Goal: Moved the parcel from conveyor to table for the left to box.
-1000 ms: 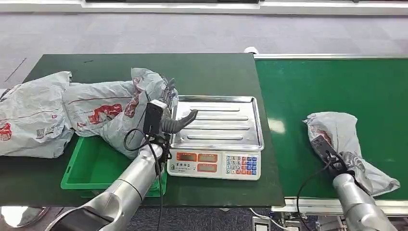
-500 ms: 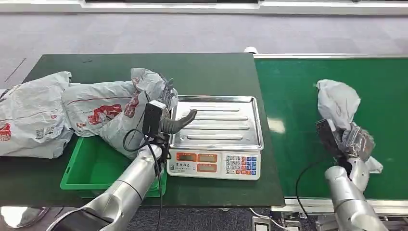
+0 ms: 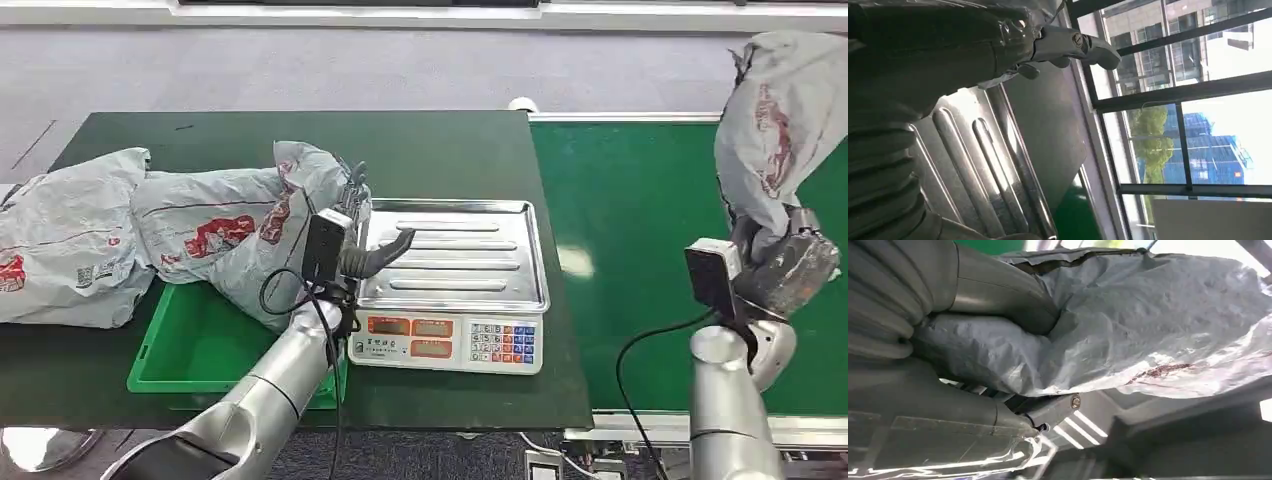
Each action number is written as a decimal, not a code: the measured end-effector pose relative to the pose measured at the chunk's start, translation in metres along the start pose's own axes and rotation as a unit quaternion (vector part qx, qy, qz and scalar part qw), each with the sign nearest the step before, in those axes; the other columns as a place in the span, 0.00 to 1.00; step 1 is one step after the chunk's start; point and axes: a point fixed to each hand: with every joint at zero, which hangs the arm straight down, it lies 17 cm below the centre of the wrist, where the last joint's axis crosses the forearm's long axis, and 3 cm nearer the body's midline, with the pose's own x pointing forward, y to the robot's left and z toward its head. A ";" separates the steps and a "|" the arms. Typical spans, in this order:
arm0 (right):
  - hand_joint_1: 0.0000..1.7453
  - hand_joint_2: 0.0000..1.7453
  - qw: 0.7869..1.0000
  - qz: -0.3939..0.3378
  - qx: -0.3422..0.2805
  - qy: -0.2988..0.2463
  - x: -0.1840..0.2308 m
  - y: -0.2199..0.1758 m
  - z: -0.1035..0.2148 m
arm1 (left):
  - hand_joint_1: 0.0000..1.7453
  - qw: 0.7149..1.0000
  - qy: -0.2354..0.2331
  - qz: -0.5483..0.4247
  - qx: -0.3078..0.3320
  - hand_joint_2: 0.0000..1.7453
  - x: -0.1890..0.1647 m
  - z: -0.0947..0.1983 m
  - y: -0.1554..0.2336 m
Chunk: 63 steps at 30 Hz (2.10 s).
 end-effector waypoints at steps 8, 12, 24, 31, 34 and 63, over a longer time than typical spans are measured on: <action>1.00 1.00 0.999 -0.045 -0.005 0.010 0.032 0.004 0.001 | 0.00 0.999 -0.006 -0.030 0.021 1.00 0.003 -0.003 0.007; 1.00 1.00 0.993 -0.075 0.094 -0.011 0.085 0.064 0.014 | 0.00 0.998 -0.020 -0.052 0.029 1.00 0.011 -0.010 0.015; 1.00 1.00 0.910 -0.158 0.374 -0.081 0.234 0.196 0.099 | 0.00 0.997 -0.050 -0.054 0.019 1.00 0.031 -0.026 0.021; 1.00 1.00 0.845 -0.212 0.483 -0.084 0.266 0.225 0.146 | 0.00 0.995 -0.066 -0.057 0.037 1.00 0.042 -0.030 0.033; 0.00 1.00 0.837 -0.217 0.495 -0.084 0.269 0.229 0.152 | 0.00 0.995 -0.070 -0.057 0.039 1.00 0.044 -0.031 0.036; 0.00 0.00 0.841 -0.388 0.370 -0.078 0.308 0.197 0.085 | 0.00 0.985 -0.111 -0.109 0.075 1.00 0.067 -0.030 0.047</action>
